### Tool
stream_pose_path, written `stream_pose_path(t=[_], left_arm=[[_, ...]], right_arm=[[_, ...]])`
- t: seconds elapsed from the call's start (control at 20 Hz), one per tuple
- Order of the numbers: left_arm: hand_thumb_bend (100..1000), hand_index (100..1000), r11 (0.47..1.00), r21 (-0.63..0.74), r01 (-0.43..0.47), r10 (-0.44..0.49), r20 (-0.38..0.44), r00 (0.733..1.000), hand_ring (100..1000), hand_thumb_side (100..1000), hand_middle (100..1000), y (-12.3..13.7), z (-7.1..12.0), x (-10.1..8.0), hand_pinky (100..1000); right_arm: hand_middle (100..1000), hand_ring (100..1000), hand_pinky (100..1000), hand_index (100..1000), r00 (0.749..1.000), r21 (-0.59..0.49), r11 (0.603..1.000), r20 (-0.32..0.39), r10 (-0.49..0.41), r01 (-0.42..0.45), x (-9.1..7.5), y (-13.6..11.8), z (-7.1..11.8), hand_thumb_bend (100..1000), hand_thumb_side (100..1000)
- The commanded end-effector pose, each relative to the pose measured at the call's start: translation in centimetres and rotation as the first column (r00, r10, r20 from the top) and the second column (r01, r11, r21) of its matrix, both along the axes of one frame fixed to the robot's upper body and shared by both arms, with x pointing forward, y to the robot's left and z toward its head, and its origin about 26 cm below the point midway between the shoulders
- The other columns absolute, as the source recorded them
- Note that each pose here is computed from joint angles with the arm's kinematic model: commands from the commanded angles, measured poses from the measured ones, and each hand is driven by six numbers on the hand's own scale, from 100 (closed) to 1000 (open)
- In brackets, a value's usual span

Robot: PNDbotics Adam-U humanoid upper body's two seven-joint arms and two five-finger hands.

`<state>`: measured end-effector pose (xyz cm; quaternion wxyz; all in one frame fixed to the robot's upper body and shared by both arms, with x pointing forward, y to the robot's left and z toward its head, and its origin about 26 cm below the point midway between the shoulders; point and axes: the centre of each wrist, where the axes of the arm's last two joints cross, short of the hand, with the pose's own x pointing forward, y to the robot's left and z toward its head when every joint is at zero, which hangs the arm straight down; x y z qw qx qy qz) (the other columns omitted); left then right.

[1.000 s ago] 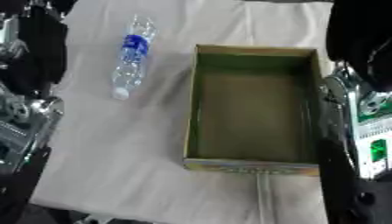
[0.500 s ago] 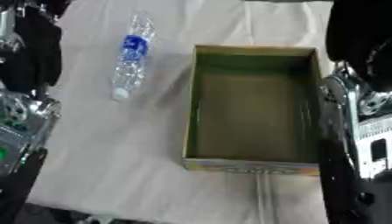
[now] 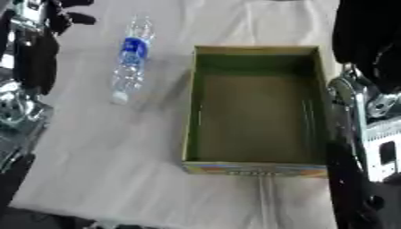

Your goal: Pick up objects on the table and place them in the box.

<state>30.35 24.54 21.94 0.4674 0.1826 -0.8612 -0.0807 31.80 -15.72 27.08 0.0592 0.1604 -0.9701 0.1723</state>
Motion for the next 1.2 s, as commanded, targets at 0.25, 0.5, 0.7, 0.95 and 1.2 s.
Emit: stream_pose_path(t=[0.25,0.5,0.7,0.95,1.2], left_arm=[[388,802,0.988,0.135,-0.071,0.096,-0.186,0.978,737,888,956,1.6,1.6,-0.5,621],[510,823,0.964,0.263,-0.032,0.122,-0.335,0.934,753,822,969,2.8,2.0,-0.8,651],[550,870,0.935,0.355,0.012,0.161,-0.452,0.877,786,833,1000,3.6,2.5,-1.0,687],[660,892,0.866,0.493,0.079,0.224,-0.524,0.822,792,781,1000,4.1,3.4,-1.1,693],[721,903,0.819,0.562,0.117,0.293,-0.584,0.757,797,754,1000,4.2,3.6,-1.1,705]], right_arm=[[917,968,791,940,1.0,-0.022,1.0,0.011,0.007,-0.007,-0.2,-0.1,0.2,100,1000],[917,968,791,940,1.0,-0.028,1.0,0.004,0.008,-0.008,-0.2,-0.1,0.1,100,1000],[917,969,791,940,1.0,-0.032,0.999,-0.001,0.008,-0.008,-0.2,-0.1,-0.1,100,1000],[917,967,791,940,1.0,-0.035,0.999,-0.009,0.007,-0.007,-0.2,-0.2,-0.2,100,1000],[917,967,791,939,1.0,-0.036,0.999,-0.014,0.007,-0.007,-0.2,-0.2,-0.3,100,1000]])
